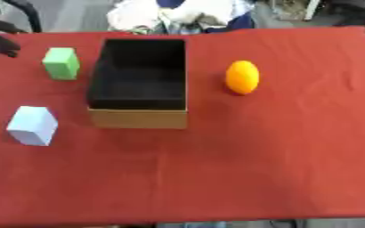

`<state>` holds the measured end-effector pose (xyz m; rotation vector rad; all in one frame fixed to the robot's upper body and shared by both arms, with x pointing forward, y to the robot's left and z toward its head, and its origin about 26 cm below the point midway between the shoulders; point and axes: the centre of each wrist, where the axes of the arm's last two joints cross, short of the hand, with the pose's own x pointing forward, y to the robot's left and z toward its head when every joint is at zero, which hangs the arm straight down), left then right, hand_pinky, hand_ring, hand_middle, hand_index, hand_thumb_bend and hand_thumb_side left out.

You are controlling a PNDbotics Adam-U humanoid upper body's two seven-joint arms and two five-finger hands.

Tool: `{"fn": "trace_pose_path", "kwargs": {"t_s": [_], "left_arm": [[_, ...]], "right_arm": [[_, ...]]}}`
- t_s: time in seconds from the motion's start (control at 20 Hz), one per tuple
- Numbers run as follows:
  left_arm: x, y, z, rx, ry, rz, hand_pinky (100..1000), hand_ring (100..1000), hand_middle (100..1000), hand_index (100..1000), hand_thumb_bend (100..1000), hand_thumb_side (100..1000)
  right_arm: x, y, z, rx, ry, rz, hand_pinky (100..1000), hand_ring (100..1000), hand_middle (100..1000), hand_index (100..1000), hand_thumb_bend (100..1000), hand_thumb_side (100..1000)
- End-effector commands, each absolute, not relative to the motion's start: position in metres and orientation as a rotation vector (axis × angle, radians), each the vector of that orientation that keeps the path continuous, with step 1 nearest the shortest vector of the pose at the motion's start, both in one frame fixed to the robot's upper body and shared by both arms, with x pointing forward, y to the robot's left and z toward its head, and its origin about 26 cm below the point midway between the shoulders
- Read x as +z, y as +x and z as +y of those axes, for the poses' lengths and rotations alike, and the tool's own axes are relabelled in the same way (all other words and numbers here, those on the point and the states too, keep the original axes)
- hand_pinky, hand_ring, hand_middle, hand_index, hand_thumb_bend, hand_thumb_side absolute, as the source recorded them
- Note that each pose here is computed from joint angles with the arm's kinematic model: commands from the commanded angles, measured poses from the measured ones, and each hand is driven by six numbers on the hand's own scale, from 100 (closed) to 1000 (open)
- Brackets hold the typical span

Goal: Pick up objects on the table and place them in the box.

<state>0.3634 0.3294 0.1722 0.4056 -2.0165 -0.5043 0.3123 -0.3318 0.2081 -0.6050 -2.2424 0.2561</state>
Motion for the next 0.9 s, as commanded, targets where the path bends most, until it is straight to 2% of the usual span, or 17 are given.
{"fn": "trace_pose_path", "kwargs": {"t_s": [0.05, 0.4, 0.45, 0.6, 0.65, 0.85, 0.9], "left_arm": [[0.184, 0.364, 0.331, -0.527, 0.427, -2.042, 591, 595, 668, 735, 1000, 812], [0.186, 0.365, 0.333, -0.59, 0.436, -2.02, 595, 595, 667, 742, 1000, 775], [0.187, 0.365, 0.334, -0.619, 0.443, -2.011, 599, 595, 665, 748, 1000, 718], [0.193, 0.367, 0.342, -0.769, 0.501, -1.948, 612, 607, 673, 765, 1000, 626], [0.195, 0.367, 0.346, -0.823, 0.525, -1.923, 631, 627, 688, 783, 984, 548], [0.203, 0.371, 0.362, -1.051, 0.618, -1.787, 663, 672, 714, 803, 955, 422], [0.207, 0.372, 0.367, -1.102, 0.646, -1.751, 667, 677, 716, 806, 947, 411]], "right_arm": [[0.218, 0.312, -0.332, 0.277, -0.622, -2.268, 608, 724, 755, 837, 461, 507], [0.216, 0.312, -0.333, 0.278, -0.622, -2.261, 608, 721, 753, 838, 461, 513], [0.216, 0.312, -0.333, 0.28, -0.621, -2.26, 608, 720, 752, 838, 461, 515], [0.215, 0.313, -0.333, 0.29, -0.621, -2.251, 608, 717, 749, 837, 460, 524], [0.215, 0.313, -0.334, 0.292, -0.622, -2.248, 608, 717, 749, 837, 460, 527], [0.213, 0.313, -0.336, 0.293, -0.626, -2.235, 608, 717, 748, 853, 460, 532], [0.212, 0.313, -0.336, 0.294, -0.624, -2.232, 608, 745, 748, 853, 460, 533]]}}
